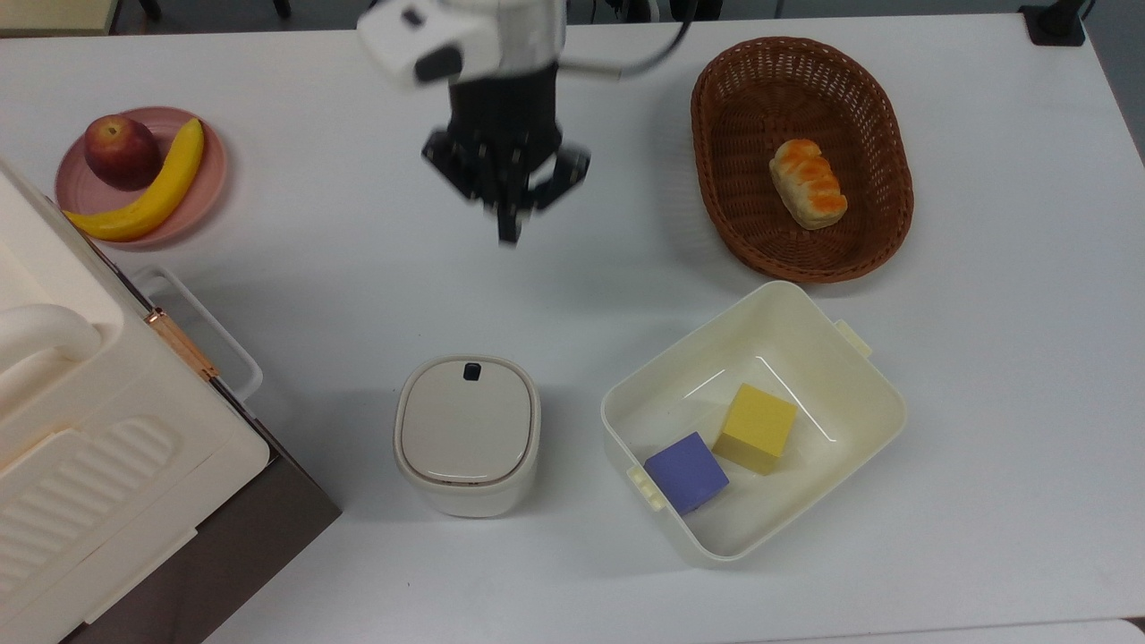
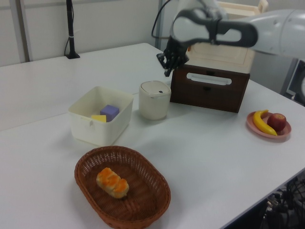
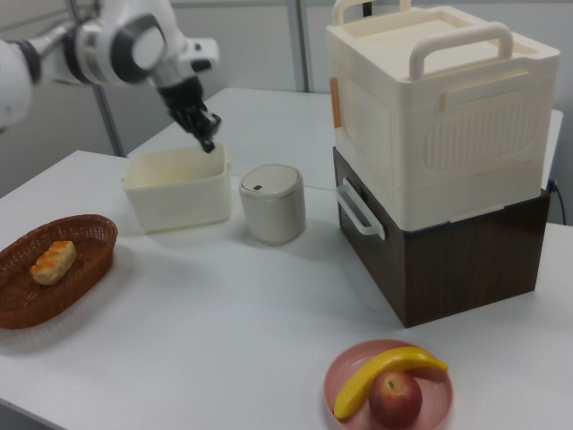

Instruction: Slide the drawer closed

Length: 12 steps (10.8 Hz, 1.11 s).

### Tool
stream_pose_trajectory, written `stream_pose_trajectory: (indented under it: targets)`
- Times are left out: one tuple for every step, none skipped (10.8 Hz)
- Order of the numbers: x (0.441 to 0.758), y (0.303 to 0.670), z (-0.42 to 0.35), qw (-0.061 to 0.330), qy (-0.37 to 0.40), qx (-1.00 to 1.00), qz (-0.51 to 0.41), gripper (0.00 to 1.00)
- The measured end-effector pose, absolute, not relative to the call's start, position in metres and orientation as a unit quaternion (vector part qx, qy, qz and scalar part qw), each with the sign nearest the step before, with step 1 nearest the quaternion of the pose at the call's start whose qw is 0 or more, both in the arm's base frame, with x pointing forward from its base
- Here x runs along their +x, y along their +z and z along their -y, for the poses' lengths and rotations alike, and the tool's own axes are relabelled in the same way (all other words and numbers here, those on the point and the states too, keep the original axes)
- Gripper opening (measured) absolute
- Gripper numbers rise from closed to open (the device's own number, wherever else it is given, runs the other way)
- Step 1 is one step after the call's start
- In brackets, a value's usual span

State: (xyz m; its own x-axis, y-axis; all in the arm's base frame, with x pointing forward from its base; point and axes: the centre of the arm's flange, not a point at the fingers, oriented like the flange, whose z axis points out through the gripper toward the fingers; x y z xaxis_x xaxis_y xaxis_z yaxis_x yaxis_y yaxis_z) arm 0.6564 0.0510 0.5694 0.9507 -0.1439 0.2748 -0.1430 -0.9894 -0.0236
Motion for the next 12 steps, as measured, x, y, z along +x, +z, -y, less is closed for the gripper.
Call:
stream_pose_trajectory:
  targets:
    - [0.637, 0.588, -0.054, -0.009, -0.113, -0.993, -0.026, 0.21]
    - [0.621, 0.598, -0.055, -0.017, -0.086, -0.996, 0.000, 0.34]
    - [0.607, 0.605, -0.059, -0.022, -0.059, -0.998, 0.026, 0.53]
    - [0.598, 0.606, -0.064, -0.025, -0.037, -0.998, 0.048, 0.67]
    - [0.592, 0.606, -0.066, -0.027, -0.021, -0.997, 0.066, 0.83]
    - [0.588, 0.607, -0.064, -0.027, -0.011, -0.997, 0.077, 0.98]
    - [0.586, 0.608, -0.056, -0.021, -0.008, -0.997, 0.073, 1.00]
    - [0.584, 0.610, -0.037, -0.006, -0.008, -0.998, 0.055, 1.00]
    - [0.582, 0.615, -0.016, 0.011, -0.012, -0.999, 0.038, 1.00]
    - [0.578, 0.622, 0.005, 0.026, -0.018, -0.999, 0.021, 1.00]
    - [0.573, 0.630, 0.016, 0.033, -0.026, -0.999, 0.012, 1.00]
    - [0.567, 0.636, 0.020, 0.034, -0.031, -0.999, 0.009, 1.00]
